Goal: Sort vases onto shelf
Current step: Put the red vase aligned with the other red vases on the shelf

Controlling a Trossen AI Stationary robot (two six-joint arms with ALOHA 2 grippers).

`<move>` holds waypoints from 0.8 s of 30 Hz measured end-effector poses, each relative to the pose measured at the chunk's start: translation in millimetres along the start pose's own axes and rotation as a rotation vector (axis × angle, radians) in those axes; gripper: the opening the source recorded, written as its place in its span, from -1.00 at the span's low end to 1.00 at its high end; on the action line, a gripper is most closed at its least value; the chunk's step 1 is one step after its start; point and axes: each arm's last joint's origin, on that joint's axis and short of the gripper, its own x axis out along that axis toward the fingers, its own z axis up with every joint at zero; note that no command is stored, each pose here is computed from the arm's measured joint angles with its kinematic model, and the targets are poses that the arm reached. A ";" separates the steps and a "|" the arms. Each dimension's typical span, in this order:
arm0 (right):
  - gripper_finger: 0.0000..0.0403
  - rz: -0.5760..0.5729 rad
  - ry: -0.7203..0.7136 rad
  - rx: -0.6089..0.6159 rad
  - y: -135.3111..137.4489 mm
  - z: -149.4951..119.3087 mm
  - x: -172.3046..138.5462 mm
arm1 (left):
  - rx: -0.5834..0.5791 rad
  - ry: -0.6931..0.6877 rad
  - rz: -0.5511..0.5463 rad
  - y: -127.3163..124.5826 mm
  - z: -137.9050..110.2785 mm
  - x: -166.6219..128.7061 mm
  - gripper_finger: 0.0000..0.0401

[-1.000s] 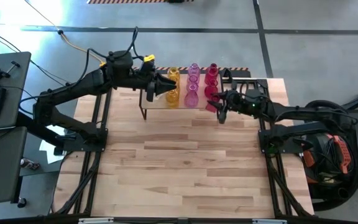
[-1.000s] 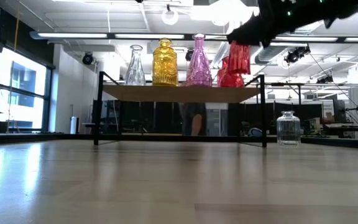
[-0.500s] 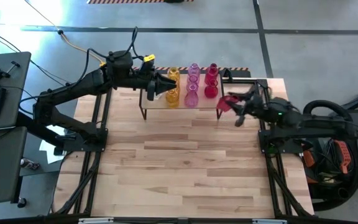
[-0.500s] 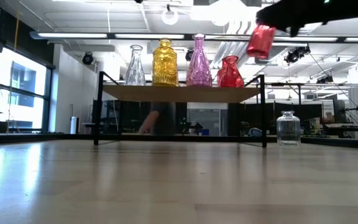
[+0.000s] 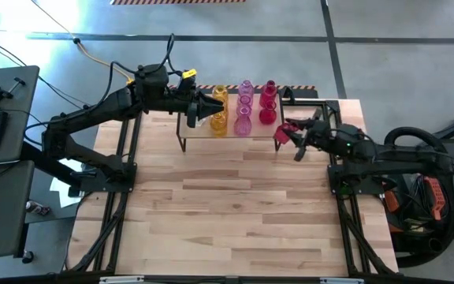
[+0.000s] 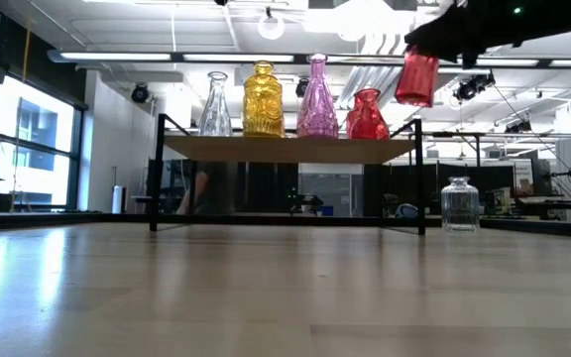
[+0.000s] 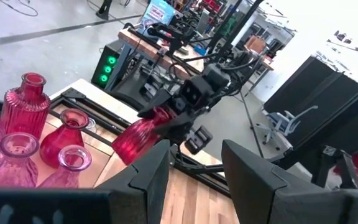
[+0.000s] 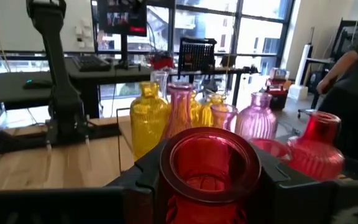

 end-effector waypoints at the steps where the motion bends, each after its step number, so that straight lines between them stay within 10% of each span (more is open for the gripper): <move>1: -0.41 0.000 -0.005 -0.003 1.1 -0.5 3.5 | 0.005 0.000 0.000 0.0 0.0 0.0 -0.30; 24: -0.41 -0.036 0.159 -0.033 8.1 -13.8 63.4 | -0.007 0.040 0.021 2.1 -4.0 -0.1 -0.30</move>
